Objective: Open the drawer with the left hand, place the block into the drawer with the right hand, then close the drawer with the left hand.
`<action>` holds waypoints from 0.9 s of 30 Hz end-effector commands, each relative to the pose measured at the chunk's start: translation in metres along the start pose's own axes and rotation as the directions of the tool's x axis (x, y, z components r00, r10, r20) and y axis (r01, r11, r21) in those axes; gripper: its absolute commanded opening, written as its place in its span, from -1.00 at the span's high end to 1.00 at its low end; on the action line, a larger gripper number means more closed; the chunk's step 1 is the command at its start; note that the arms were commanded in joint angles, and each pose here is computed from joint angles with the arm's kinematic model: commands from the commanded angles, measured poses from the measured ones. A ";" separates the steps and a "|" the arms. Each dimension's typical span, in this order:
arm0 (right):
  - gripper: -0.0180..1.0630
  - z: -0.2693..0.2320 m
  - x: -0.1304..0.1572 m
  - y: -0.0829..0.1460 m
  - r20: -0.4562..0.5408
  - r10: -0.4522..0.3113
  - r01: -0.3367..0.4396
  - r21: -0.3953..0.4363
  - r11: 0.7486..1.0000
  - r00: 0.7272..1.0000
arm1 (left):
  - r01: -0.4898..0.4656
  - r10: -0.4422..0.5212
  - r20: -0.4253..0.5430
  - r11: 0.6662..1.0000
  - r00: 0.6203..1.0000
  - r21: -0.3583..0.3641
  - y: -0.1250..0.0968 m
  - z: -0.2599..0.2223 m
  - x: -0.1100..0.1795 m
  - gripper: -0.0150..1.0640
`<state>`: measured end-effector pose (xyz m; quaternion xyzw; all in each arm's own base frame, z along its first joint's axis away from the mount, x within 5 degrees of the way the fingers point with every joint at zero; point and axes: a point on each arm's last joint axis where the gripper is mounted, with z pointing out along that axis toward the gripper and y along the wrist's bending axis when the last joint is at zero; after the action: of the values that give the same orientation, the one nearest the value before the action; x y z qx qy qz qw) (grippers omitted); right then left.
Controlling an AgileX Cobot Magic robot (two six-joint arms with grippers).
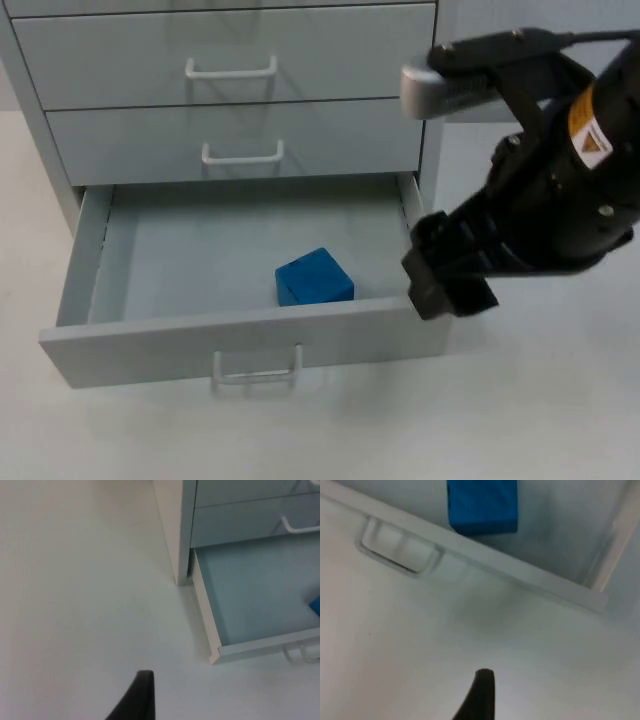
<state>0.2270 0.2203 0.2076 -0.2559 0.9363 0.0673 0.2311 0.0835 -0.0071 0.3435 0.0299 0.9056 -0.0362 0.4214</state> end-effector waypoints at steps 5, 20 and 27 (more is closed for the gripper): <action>-0.48 -0.002 0.003 -0.003 0.009 -0.030 0.030 0.001 1.000 1.000 | -0.014 0.014 0.008 1.000 1.000 -0.001 0.000 0.000 0.001 -0.97; -0.48 -0.010 0.006 -0.123 -0.042 0.297 -0.290 0.128 0.949 0.954 | -0.010 0.010 0.009 1.000 1.000 0.006 -0.001 0.000 0.001 -0.97; -0.48 -0.066 0.022 -0.179 0.062 0.419 -0.422 0.220 0.880 0.906 | -0.006 0.006 0.012 1.000 1.000 0.012 -0.001 0.000 0.000 -0.97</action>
<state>0.2826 0.0562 0.2411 -0.0327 0.9709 0.0172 0.2366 0.0838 -0.0070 0.3438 0.0297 0.9048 -0.0360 0.4232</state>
